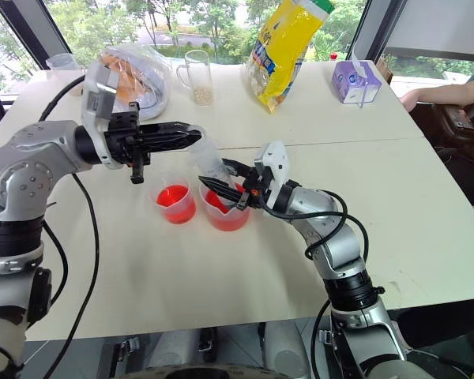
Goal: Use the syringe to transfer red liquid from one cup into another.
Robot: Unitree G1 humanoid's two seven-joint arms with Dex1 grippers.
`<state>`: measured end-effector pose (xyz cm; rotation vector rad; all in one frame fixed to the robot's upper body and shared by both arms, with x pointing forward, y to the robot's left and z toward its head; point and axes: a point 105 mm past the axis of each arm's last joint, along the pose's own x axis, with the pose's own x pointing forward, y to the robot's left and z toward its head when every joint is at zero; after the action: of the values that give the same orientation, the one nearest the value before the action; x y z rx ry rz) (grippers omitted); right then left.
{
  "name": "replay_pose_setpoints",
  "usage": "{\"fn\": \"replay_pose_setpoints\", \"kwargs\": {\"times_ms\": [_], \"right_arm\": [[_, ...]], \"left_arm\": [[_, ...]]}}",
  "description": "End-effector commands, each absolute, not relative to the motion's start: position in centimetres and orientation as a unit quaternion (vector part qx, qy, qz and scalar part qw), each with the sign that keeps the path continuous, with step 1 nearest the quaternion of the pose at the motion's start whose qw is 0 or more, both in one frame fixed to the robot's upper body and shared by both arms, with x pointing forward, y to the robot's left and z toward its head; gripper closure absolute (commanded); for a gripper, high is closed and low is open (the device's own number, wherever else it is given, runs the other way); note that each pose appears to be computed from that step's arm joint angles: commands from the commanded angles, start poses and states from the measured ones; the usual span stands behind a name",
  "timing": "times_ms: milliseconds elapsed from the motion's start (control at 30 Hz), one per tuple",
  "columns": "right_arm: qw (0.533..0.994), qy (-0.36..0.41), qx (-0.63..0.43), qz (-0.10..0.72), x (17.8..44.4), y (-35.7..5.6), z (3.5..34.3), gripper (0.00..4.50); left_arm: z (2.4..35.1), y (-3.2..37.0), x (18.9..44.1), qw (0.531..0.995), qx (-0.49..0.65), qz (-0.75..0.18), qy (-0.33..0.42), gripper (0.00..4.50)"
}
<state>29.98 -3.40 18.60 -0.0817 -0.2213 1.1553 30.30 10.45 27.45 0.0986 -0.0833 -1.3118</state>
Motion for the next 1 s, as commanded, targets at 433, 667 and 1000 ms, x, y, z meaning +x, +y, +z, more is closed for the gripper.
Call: {"fn": "replay_pose_setpoints", "kwargs": {"times_ms": [433,667,1000], "right_arm": [[0.807,-0.067,-0.045,0.584,28.7,-2.4,17.0,3.11],[0.808,-0.074,-0.047,0.583,28.8,-2.3,17.4,3.11],[0.809,-0.088,-0.047,0.579,29.2,-2.3,18.4,3.11]], "left_arm": [[32.0,12.2,30.6,0.809,0.091,-0.567,-0.123,4.45],[31.8,12.1,30.6,0.809,0.092,-0.569,-0.119,4.45],[31.4,12.1,30.5,0.807,0.084,-0.573,-0.112,4.45]]}}
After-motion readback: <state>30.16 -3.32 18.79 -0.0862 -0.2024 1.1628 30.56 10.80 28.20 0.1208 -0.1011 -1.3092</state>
